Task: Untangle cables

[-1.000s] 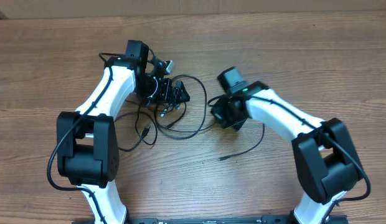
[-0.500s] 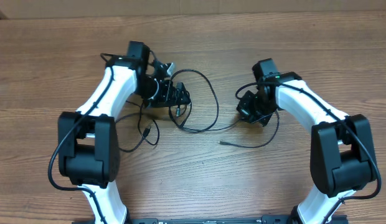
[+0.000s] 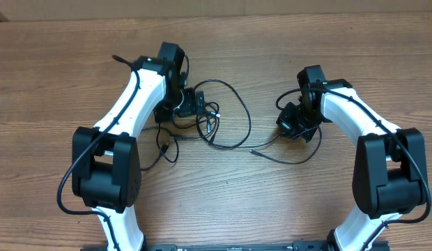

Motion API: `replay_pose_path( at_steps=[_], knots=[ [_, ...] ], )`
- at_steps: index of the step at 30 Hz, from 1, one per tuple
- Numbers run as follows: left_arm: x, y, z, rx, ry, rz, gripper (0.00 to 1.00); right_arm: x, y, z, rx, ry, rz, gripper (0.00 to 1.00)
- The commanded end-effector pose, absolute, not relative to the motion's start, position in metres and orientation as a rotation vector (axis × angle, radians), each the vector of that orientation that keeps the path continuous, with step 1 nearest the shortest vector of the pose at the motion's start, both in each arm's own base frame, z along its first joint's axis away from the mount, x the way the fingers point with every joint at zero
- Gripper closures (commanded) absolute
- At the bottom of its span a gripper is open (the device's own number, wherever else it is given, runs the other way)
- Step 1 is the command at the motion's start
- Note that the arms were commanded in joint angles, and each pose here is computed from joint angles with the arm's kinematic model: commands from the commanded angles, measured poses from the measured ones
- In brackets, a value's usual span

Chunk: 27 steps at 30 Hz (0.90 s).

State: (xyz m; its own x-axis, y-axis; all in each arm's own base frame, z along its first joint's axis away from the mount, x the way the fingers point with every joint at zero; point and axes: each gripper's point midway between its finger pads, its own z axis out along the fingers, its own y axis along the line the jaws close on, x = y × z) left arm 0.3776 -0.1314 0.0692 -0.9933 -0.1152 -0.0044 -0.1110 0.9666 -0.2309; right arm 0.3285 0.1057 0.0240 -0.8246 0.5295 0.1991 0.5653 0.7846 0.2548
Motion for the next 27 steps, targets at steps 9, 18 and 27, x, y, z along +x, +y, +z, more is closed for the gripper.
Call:
replay_pose_path(
  at_steps=[9,18,27],
  knots=[
    [0.364,-0.154,0.079,-0.141,3.113,-0.462,0.62,0.331,0.103,0.030,-0.869,-2.894,-0.460,0.96],
    [0.357,-0.182,0.063,0.140,3.070,-0.410,0.26,0.331,0.103,0.030,-0.869,-2.894,-0.460,0.96],
    [0.360,-0.189,0.058,0.261,2.995,-0.112,0.22,0.331,0.103,0.030,-0.869,-2.894,-0.459,0.96]
  ],
)
